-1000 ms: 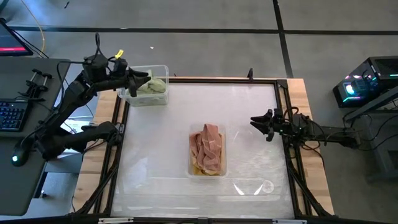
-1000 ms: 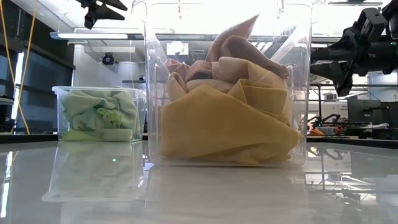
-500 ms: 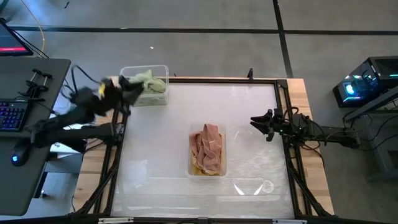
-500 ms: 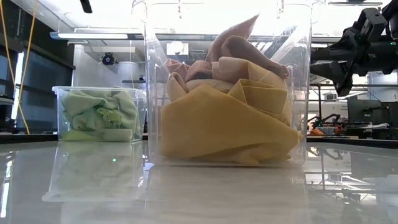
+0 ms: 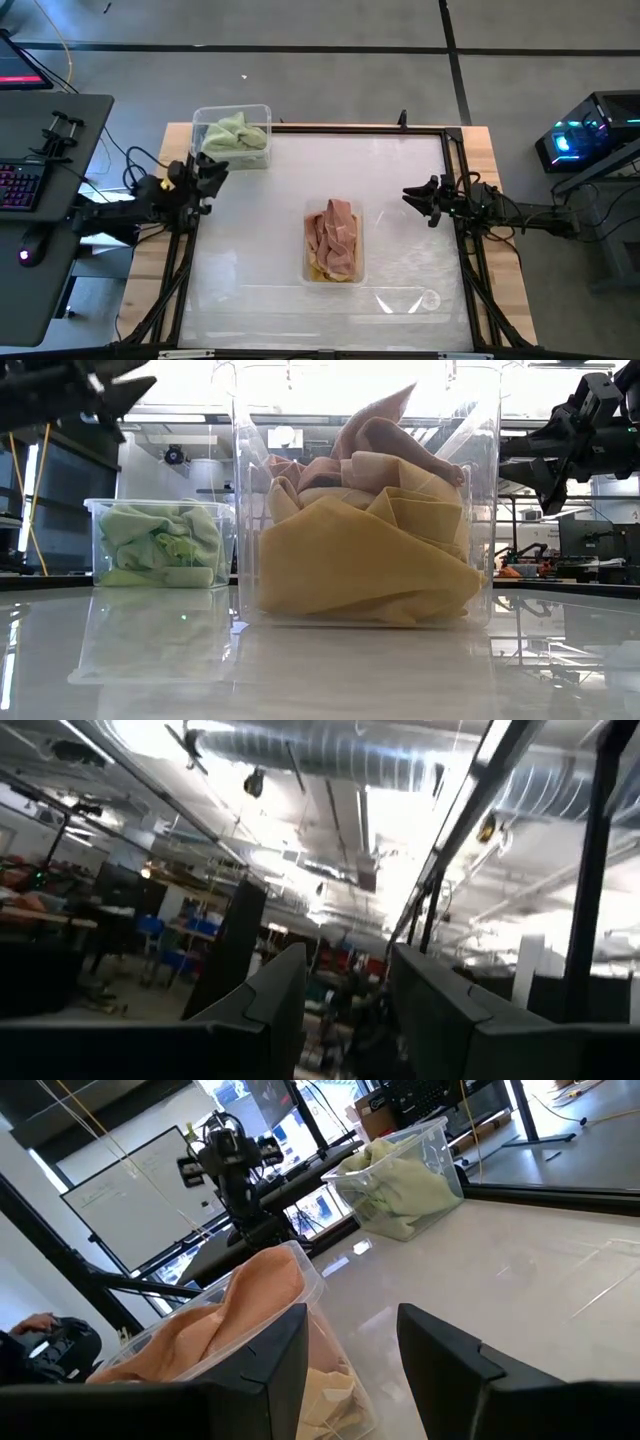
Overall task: Sort towels by color in basket
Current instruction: Return to Home Position
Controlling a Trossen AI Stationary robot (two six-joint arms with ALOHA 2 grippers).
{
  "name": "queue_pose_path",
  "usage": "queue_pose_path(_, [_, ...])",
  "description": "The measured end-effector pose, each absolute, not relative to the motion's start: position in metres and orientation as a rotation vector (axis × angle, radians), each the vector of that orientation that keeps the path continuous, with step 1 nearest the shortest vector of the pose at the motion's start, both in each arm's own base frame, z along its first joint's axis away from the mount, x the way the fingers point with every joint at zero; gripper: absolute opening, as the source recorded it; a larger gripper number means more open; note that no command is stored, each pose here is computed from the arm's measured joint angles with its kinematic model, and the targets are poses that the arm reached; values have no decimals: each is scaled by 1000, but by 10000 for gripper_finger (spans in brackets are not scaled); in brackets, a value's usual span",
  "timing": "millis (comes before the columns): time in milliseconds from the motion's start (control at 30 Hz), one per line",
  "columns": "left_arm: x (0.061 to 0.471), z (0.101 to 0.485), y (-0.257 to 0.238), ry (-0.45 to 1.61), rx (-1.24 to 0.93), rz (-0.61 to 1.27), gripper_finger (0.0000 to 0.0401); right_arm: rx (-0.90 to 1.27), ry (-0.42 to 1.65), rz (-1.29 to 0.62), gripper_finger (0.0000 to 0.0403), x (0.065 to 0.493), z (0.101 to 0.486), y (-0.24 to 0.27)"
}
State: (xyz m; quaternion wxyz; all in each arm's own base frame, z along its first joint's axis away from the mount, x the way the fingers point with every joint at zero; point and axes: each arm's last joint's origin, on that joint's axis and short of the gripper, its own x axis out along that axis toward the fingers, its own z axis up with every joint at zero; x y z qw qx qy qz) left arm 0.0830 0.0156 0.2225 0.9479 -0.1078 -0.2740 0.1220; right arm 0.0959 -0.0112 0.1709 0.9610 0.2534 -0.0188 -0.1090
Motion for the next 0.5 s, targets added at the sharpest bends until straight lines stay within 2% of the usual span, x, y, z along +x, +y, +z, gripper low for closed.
queue_pose_path(200, [90,198,16,-364,-230,258,133,513,-37,-219,151,96,171,-11])
queue_pose_path(400, [96,170,16,-75,-275,268,133,514,-37,-216,151,96,171,-11])
queue_pose_path(500, [96,169,15,-46,-167,207,133,514,-37,-216,151,96,171,-11])
